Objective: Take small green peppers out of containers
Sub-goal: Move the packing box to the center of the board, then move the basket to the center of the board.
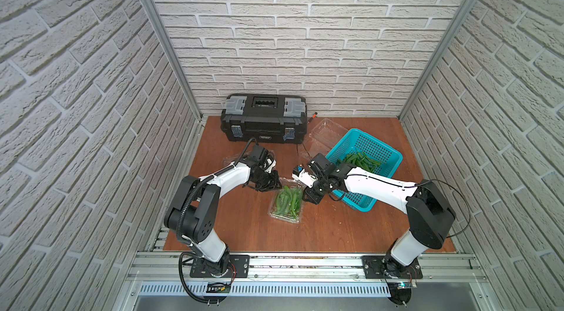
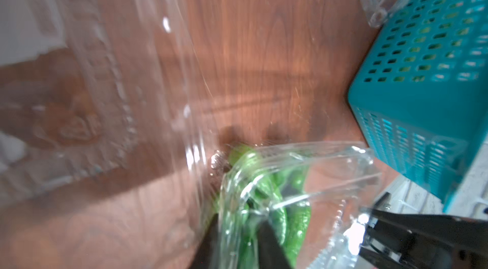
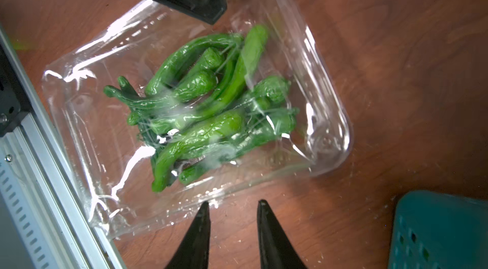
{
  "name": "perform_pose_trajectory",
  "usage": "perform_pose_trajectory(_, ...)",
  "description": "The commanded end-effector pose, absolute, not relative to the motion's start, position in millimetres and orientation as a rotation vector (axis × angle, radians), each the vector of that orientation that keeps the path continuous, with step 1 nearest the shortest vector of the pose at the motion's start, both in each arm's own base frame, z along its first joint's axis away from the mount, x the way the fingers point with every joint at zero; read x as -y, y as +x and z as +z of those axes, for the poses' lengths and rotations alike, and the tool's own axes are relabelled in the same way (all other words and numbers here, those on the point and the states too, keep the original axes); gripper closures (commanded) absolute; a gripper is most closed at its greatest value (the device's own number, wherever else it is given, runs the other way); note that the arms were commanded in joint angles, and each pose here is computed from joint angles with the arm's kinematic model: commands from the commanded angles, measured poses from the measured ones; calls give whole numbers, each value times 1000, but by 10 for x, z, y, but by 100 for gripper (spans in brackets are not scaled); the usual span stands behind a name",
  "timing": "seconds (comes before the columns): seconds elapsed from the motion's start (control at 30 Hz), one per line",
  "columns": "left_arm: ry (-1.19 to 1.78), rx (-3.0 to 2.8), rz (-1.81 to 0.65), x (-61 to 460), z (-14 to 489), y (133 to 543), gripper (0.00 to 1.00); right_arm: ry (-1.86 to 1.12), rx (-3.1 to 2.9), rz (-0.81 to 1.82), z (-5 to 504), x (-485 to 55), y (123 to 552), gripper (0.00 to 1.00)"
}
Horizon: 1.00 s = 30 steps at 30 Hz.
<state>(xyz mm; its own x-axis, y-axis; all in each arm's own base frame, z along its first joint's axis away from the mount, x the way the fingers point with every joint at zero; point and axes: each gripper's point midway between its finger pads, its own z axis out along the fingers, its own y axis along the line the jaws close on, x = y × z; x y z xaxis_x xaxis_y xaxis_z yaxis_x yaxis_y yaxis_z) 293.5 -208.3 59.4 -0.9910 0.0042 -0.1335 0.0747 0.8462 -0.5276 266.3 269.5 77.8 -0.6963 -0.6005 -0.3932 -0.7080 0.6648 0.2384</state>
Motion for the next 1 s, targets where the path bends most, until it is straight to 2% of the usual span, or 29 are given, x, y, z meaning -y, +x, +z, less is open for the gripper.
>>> perform_pose_trajectory(0.0,118,-2885,-710,2031,569,3116,56,-900,-2553,675,902,-2824,2913,68)
perform_pose_trajectory(0.17,152,-2786,-650,2108,700,3533,35,-820,-2553,743,903,-2917,3097,68)
perform_pose_trajectory(0.37,152,-2714,-679,2264,811,3786,21,-756,-2544,774,885,-2993,3221,68)
perform_pose_trajectory(0.5,252,-2674,-628,2339,936,3759,18,-619,-2548,696,883,-2888,3416,68)
perform_pose_trajectory(0.73,481,-2572,-390,2354,1238,3603,16,-379,-2602,504,720,-2447,3625,68)
perform_pose_trajectory(0.97,569,-2538,-197,2278,1285,3514,15,-356,-2570,478,811,-2320,3676,68)
